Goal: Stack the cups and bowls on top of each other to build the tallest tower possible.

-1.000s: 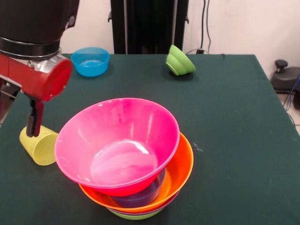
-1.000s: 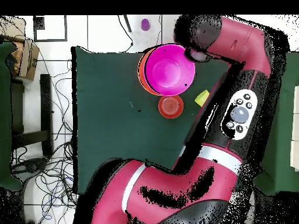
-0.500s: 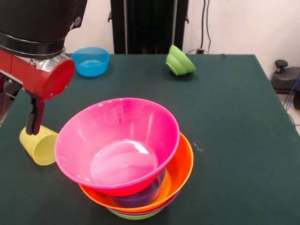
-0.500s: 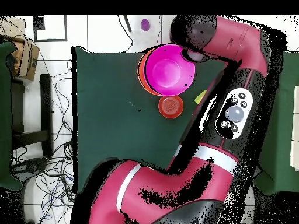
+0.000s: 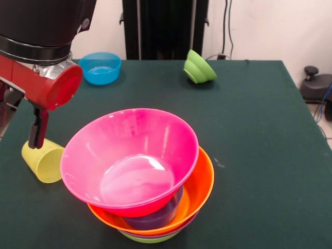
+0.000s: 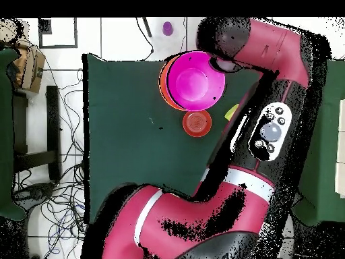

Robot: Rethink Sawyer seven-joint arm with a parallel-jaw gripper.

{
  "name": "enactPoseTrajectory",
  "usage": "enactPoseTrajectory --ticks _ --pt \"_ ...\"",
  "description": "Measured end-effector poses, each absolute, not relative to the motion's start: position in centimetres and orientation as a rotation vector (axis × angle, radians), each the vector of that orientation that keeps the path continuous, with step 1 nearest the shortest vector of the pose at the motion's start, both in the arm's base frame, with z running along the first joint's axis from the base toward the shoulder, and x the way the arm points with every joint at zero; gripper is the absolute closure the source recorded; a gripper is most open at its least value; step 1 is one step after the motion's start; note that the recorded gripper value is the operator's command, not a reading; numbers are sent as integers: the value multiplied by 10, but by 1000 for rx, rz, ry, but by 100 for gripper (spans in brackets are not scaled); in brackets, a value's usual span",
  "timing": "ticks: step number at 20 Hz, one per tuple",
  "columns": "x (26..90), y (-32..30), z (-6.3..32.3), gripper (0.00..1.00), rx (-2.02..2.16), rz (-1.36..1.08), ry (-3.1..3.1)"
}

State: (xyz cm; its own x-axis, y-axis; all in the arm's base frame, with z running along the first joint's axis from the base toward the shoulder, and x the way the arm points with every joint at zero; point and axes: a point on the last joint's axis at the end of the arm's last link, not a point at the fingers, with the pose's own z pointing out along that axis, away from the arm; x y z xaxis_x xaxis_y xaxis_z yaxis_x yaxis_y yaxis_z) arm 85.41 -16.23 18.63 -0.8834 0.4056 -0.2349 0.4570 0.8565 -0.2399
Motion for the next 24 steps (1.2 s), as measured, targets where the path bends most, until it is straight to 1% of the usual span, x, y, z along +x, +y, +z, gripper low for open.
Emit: enactPoseTrajectory --ticks 8,18,24 --pt "831 -176 179 0 731 -437 2874" --pt "791 -199 151 0 834 -445 2914" --pt "782 -213 139 0 848 -458 2885"
